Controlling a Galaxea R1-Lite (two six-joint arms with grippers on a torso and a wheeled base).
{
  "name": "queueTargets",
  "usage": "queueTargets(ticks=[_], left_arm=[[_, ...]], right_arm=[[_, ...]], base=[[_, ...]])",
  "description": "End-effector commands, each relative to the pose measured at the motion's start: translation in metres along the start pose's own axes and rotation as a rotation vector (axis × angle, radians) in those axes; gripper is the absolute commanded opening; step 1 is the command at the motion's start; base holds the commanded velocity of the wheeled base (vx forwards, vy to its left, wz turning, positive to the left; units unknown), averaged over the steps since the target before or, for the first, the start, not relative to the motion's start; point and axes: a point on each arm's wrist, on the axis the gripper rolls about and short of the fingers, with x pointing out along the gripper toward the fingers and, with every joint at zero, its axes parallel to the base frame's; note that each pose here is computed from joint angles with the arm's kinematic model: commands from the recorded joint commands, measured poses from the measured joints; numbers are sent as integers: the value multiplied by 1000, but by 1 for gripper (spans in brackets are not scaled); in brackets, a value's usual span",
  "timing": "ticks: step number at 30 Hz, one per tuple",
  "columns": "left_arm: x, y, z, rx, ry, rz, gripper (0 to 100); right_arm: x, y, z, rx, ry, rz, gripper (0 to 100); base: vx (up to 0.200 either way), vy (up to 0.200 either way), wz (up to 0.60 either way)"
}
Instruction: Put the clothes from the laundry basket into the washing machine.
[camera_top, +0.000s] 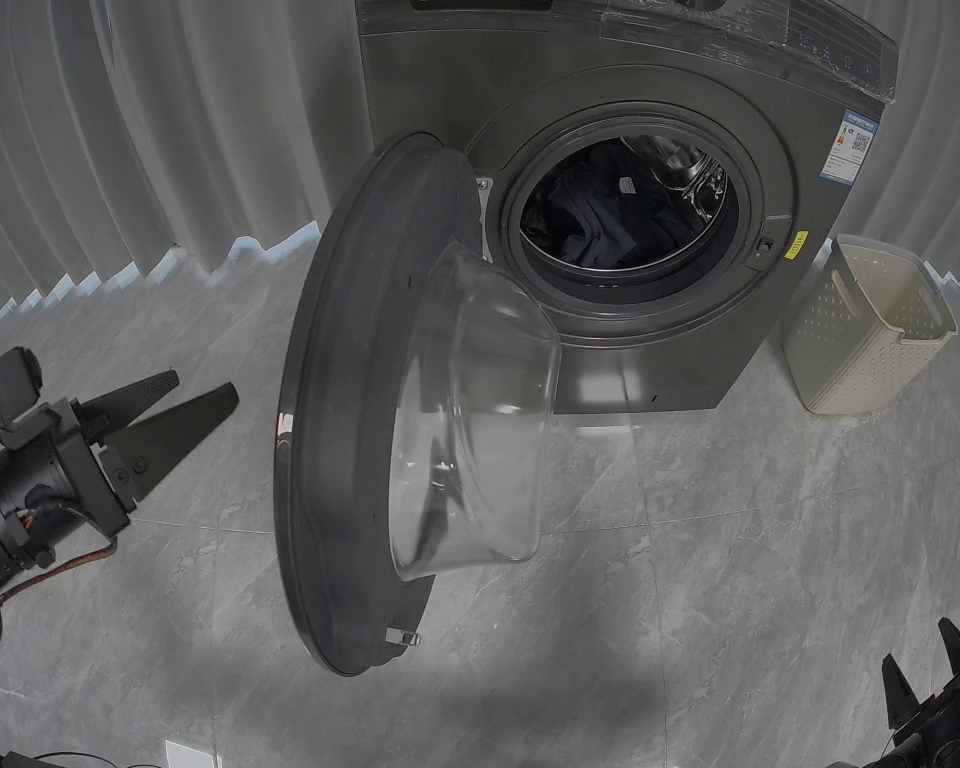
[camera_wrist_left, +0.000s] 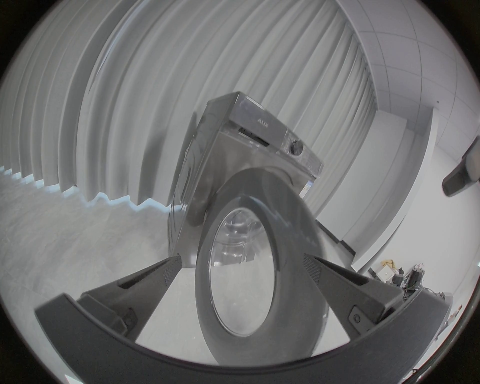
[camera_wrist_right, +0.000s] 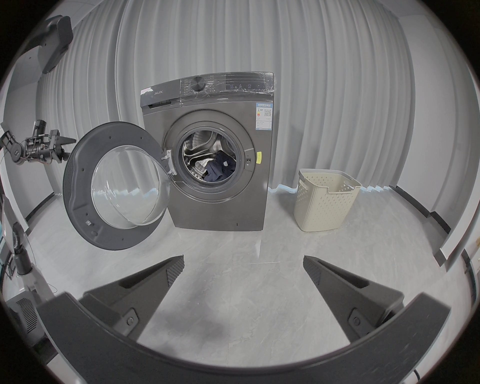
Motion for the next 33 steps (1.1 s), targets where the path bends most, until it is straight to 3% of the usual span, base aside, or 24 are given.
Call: queueTargets(ticks=[1,9,14,22,29,33], left_arm=[[16,6,-10,-8,64,6,100],[46,2,-16,8,117,-47,100],[73,-12,-8,10,102,-127,100],[107,-21,-6,9,111,-173,100],[148,-39,-3,13,80,-206,100],[166,-42,-5,13,80,-213,100]], right_arm=[[-1,0,-1,0,-11,0,100],[-1,0,-1,0,-11,0,100],[-1,0,-1,-1,-11,0,100],[-1,0,-1,-1,-11,0,100],[-1,0,-1,0,-11,0,100],[-1,0,-1,0,-11,0,100]], base=[[0,0,0],[0,0,0],[0,0,0],[0,0,0],[0,0,0],[0,0,0]])
